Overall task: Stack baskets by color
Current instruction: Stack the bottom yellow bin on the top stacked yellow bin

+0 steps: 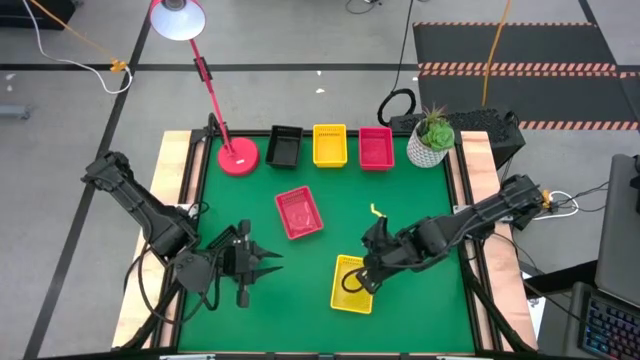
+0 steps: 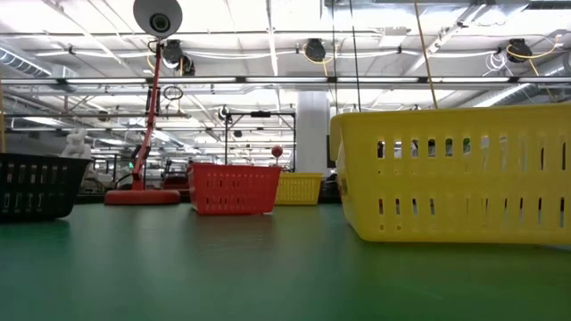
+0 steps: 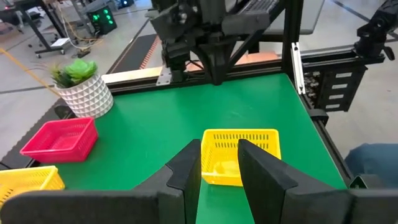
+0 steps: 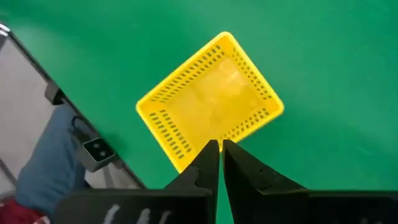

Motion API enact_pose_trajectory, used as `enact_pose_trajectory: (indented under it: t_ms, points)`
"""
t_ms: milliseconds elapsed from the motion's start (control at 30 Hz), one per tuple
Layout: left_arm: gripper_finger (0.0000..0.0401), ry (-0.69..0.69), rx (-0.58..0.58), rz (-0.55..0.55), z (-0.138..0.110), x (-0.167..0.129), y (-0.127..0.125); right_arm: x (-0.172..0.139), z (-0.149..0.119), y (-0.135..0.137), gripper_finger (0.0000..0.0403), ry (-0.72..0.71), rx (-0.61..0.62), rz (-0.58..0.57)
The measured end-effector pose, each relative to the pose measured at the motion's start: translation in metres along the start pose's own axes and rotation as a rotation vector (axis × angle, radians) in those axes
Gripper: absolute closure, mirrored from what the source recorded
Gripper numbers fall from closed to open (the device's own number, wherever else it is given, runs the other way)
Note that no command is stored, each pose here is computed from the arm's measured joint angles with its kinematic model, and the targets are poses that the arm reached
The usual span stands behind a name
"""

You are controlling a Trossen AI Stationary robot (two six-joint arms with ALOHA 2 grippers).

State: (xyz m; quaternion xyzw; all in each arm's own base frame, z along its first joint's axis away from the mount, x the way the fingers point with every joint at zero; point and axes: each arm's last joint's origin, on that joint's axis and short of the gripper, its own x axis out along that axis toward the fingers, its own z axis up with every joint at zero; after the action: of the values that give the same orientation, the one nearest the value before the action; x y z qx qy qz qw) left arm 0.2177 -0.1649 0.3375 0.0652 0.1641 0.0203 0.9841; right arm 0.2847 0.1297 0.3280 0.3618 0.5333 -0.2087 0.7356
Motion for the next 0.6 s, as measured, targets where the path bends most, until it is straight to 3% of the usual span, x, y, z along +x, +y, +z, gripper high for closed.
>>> enact_pose_trajectory:
  t_ms: [467, 600]
  points:
    - [0.0293, 0.0, -0.001, -0.004, 0.0, 0.0, -0.001, 0.071, -0.002, 0.013, 0.0386, 0.142, 0.055, -0.199]
    - [0.0293, 0.001, -0.001, -0.004, 0.0, 0.0, -0.001, 0.084, -0.005, 0.014, 0.0364, 0.17, 0.052, -0.236]
